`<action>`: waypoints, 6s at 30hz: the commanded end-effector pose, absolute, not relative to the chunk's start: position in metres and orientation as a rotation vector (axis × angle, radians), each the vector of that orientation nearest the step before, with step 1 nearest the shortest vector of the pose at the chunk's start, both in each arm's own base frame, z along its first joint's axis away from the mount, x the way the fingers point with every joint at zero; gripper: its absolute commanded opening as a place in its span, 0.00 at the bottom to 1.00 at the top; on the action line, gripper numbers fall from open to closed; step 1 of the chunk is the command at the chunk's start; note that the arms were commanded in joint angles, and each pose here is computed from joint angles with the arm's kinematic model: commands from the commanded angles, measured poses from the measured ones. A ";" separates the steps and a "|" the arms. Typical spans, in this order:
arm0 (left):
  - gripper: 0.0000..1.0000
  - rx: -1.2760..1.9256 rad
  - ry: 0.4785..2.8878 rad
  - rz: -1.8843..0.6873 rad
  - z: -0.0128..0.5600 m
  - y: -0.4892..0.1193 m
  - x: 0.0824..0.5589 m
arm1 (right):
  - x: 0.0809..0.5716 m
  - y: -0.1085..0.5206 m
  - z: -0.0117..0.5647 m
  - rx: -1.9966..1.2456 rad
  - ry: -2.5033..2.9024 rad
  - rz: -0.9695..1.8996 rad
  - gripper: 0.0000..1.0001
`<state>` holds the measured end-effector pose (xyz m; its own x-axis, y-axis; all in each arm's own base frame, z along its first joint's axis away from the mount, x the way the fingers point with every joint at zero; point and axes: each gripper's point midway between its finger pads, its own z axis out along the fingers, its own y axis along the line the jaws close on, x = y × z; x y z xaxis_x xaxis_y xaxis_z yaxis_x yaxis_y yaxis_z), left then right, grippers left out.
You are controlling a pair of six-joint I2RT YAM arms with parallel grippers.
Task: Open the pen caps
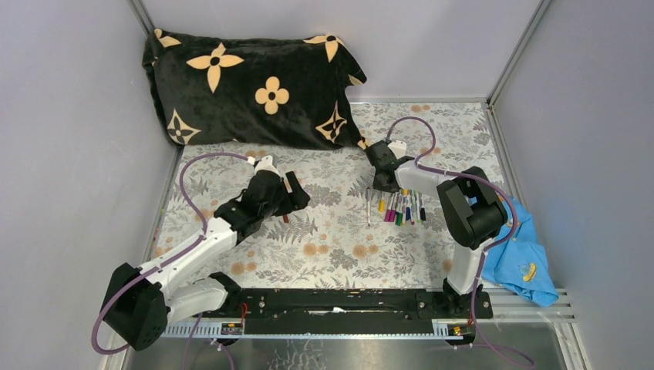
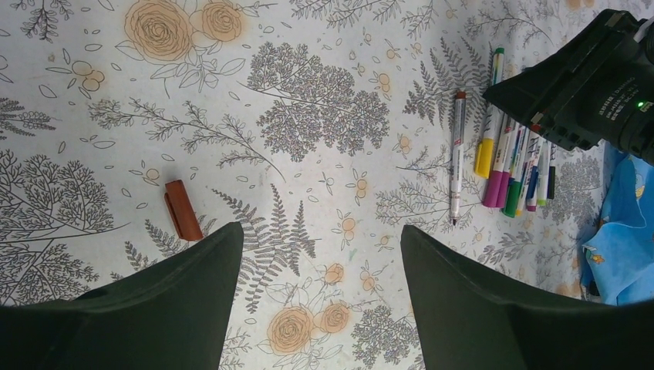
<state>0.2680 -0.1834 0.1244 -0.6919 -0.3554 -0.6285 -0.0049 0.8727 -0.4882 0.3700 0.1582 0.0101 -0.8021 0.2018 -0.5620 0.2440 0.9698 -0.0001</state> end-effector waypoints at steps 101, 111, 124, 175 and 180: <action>0.00 -0.028 2.125 -1.657 0.182 -0.316 0.193 | 0.259 0.346 0.116 -0.037 2.360 0.607 0.17; 0.00 0.031 2.101 -1.630 0.184 -0.312 0.190 | 0.258 0.349 0.114 -0.035 2.369 0.627 0.29; 0.00 0.022 2.232 -1.431 0.146 -0.294 0.189 | 0.265 0.337 0.132 0.008 2.316 0.592 0.03; 0.51 -0.550 2.485 -0.237 0.020 -0.152 0.243 | 0.337 0.213 0.068 0.073 2.499 0.215 0.00; 0.61 -0.554 2.482 -0.222 0.021 -0.150 0.249 | 0.329 0.205 0.048 0.080 2.543 0.169 0.00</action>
<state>0.2424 -0.1631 0.0207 -0.7604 -0.4444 -0.4735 -0.3133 0.8898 -0.3319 0.3298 0.2163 0.0598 -0.8248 0.1062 -0.5554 -0.0010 0.9819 0.1891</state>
